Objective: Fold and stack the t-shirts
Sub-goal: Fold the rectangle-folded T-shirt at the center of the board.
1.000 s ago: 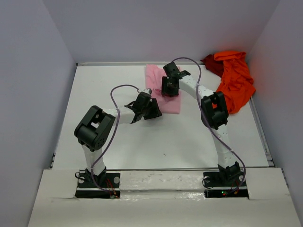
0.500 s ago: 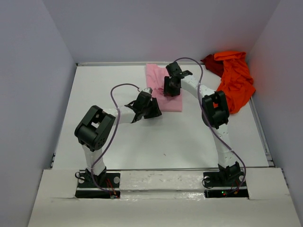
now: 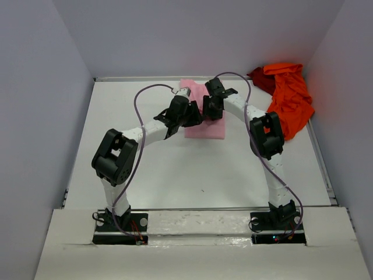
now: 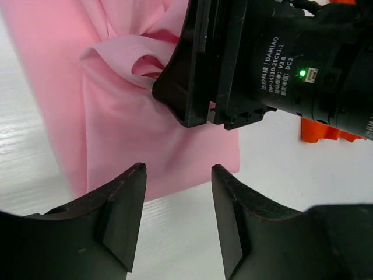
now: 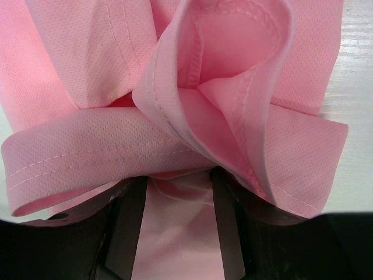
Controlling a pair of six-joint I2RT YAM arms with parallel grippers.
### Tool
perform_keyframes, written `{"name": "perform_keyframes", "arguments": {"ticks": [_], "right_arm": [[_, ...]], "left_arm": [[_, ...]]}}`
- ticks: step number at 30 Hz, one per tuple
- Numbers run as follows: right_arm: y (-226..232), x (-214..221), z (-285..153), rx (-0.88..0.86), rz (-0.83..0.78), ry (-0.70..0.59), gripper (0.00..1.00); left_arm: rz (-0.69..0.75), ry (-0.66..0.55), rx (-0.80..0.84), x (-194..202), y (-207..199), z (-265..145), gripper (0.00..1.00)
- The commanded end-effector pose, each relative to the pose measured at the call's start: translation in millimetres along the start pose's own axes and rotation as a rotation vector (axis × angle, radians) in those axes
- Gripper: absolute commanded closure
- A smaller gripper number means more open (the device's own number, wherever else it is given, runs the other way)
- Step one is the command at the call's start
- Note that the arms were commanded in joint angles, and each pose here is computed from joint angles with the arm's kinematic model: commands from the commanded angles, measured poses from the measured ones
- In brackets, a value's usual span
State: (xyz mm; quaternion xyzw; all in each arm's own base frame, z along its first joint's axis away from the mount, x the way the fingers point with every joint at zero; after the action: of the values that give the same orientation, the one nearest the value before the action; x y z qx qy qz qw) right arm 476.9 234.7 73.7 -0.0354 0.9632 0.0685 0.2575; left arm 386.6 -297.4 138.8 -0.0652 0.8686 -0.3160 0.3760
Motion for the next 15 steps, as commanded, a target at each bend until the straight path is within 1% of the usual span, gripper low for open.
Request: {"name": "perform_keyframes", "arguments": {"ticks": [1, 5, 12, 15], "right_arm": [[2, -3, -13, -0.013, -0.007, -0.011, 0.46], [2, -3, -12, -0.014, -0.009, -0.009, 0.46], [2, -1, -11, -0.018, -0.009, -0.002, 0.46], [3, -3, -11, -0.02, -0.01, -0.01, 0.46]], "left_arm": [[0.032, 0.009, -0.063, 4, 17, 12, 0.41], [0.025, 0.029, -0.094, 21, 36, 17, 0.41], [0.026, 0.032, -0.107, 38, 51, 22, 0.42], [0.038, 0.026, -0.149, 45, 61, 26, 0.42]]}}
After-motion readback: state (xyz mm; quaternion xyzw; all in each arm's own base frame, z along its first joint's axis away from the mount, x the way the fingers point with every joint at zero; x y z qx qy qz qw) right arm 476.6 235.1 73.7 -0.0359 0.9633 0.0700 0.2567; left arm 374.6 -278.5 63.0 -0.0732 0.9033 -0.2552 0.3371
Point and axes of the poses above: each gripper's point midway between its finger pads, its own z axis out along the fingers, its own y axis along the line the jaws close on, x = y × z, the point moved 4 cm from there along -z, back along the fingers, and after that the axes turned 7 degrees about -z, right-handed, at the moved point
